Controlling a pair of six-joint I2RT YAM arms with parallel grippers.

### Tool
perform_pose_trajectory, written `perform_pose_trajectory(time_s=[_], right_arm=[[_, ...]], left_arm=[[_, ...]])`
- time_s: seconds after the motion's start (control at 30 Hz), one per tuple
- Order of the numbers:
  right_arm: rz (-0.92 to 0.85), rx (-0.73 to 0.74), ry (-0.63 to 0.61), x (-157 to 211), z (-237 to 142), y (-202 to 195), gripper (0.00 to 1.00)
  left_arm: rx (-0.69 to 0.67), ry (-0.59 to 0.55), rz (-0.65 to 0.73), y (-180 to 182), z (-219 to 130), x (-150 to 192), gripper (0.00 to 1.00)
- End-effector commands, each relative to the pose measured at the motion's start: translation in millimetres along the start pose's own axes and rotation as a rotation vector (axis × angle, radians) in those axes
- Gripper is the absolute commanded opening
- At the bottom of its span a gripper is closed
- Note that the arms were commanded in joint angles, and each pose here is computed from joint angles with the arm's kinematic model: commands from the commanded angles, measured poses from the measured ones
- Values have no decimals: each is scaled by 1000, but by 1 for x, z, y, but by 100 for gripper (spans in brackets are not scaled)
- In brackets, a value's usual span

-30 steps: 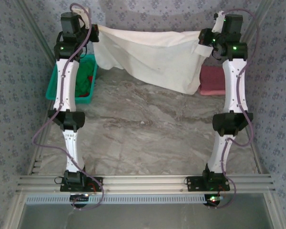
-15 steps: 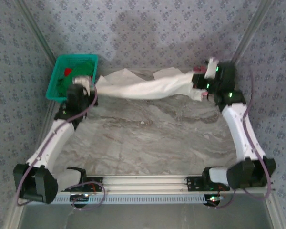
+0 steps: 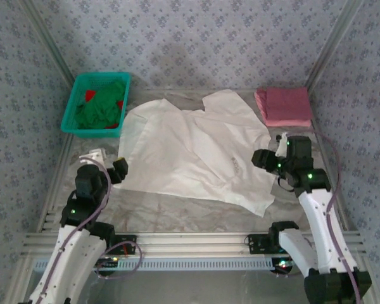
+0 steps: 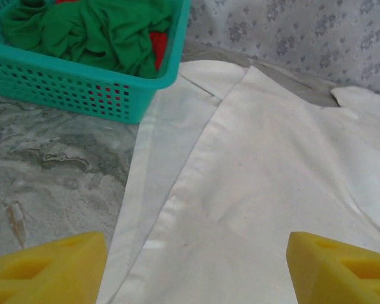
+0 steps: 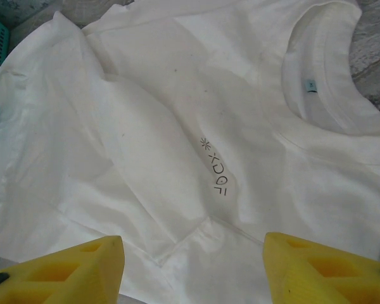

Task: Fold and stack the t-shirts

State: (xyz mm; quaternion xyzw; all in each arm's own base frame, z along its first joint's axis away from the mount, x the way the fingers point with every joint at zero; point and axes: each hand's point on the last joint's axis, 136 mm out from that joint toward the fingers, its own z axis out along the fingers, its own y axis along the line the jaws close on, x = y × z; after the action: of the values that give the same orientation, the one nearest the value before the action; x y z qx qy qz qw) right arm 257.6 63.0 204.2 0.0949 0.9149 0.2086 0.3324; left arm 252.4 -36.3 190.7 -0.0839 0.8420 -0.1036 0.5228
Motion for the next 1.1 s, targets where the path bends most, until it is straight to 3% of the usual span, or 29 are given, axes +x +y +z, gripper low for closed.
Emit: perform_pose_trajectory(time_s=[0.0, 0.13, 0.23, 0.47, 0.73, 1.07], right_arm=[[38, -38, 50, -6, 13, 7, 62], [103, 30, 183, 11, 46, -15, 62], [145, 27, 255, 26, 68, -26, 60], [187, -45, 283, 22, 114, -27, 59], [297, 7, 216, -1, 129, -57, 57], [327, -30, 170, -17, 129, -58, 55]], left_arm=[[67, 141, 55, -23, 18, -3, 75], [88, 420, 87, -35, 62, 30, 76], [102, 537, 93, -41, 89, 45, 73], [66, 545, 65, -26, 155, 36, 73], [96, 605, 121, -38, 246, 11, 74], [35, 727, 110, -25, 293, 31, 77]])
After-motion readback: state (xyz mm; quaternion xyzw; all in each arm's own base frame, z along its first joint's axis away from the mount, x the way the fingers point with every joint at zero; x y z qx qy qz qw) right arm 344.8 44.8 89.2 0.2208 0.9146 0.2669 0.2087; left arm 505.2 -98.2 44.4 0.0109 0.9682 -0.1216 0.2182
